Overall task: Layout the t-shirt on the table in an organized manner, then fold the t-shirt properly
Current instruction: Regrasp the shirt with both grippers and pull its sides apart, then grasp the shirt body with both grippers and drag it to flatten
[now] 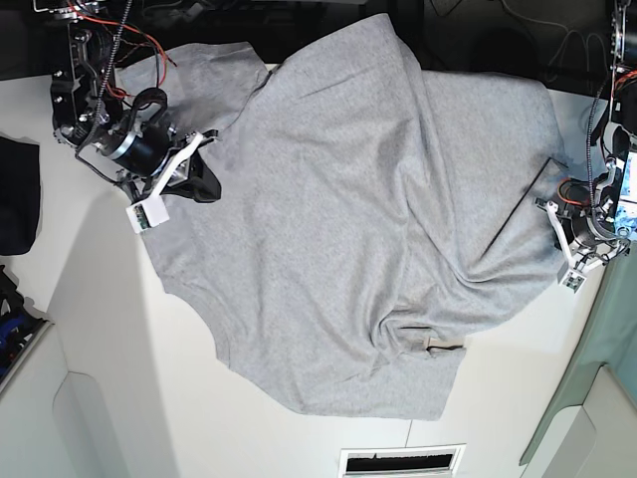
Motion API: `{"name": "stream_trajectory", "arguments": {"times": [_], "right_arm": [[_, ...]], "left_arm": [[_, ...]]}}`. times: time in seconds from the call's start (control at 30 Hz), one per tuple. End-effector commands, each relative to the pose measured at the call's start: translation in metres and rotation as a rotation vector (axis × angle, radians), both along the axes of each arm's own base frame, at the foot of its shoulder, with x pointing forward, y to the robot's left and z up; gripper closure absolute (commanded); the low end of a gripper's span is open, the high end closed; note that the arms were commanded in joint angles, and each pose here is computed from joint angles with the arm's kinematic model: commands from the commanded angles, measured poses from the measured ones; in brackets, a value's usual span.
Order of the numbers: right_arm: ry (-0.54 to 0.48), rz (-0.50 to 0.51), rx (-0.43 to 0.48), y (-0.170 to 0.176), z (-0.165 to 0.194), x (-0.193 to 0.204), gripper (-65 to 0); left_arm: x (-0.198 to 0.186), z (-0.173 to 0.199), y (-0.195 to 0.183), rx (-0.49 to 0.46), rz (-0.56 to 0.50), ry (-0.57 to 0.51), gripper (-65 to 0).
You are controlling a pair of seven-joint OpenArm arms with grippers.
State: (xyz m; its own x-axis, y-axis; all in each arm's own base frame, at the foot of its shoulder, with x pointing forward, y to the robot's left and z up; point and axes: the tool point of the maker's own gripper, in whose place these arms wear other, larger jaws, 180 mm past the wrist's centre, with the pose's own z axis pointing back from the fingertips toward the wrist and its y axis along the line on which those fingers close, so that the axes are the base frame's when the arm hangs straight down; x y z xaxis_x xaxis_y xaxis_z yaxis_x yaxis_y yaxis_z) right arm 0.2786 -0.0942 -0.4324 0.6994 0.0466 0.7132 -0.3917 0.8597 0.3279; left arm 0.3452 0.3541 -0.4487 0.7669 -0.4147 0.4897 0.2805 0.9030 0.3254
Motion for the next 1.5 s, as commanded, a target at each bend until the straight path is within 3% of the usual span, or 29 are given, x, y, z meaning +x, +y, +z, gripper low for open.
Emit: {"name": "stream_trajectory", "arguments": {"times": [0.0, 0.23, 0.5, 0.7, 0.87, 1.0, 1.1, 1.2, 1.47], "right_arm": [[-0.013, 0.016, 0.010, 0.005, 0.005, 0.004, 0.0], [0.130, 0.073, -0.072, 0.001, -0.033, -0.025, 0.0], [0.199, 0.065, -0.181, -0.050, -0.050, -0.037, 0.0], [0.168, 0.031, -0.127, -0.056, -0.037, -0.023, 0.0], [0.076, 0.005, -0.061, -0.049, -0.009, 0.013, 0.0], [-0.021, -0.003, -0.070, -0.052, 0.018, 0.050, 0.0], [-0.099, -0.003, -0.083, -0.048, 0.039, 0.079, 0.0], [-0.115, 0.014, -0.091, -0.036, 0.043, 0.096, 0.0], [0.065, 0.159, -0.226, -0.010, -0.030, 0.088, 0.0]], "left_arm": [[0.003, 0.007, 0.012, 0.020, 0.015, -0.005, 0.0], [-0.003, -0.004, 0.026, 0.059, 0.012, -0.017, 0.0], [0.046, 0.019, 0.007, 0.095, -0.042, -0.151, 0.0], [0.080, 0.032, -0.023, 0.002, -0.027, -0.230, 0.0], [0.092, 0.067, -0.021, -0.049, 0.037, -0.264, 0.0], [0.081, 0.094, -0.031, -0.052, -0.031, -0.290, 0.0], [0.058, 0.090, -0.055, -0.083, -0.119, -0.257, 0.0], [0.027, 0.062, -0.065, -0.086, -0.131, -0.163, 0.0], [-0.050, -0.022, -0.062, -0.100, -0.058, 0.084, 0.0]]}}
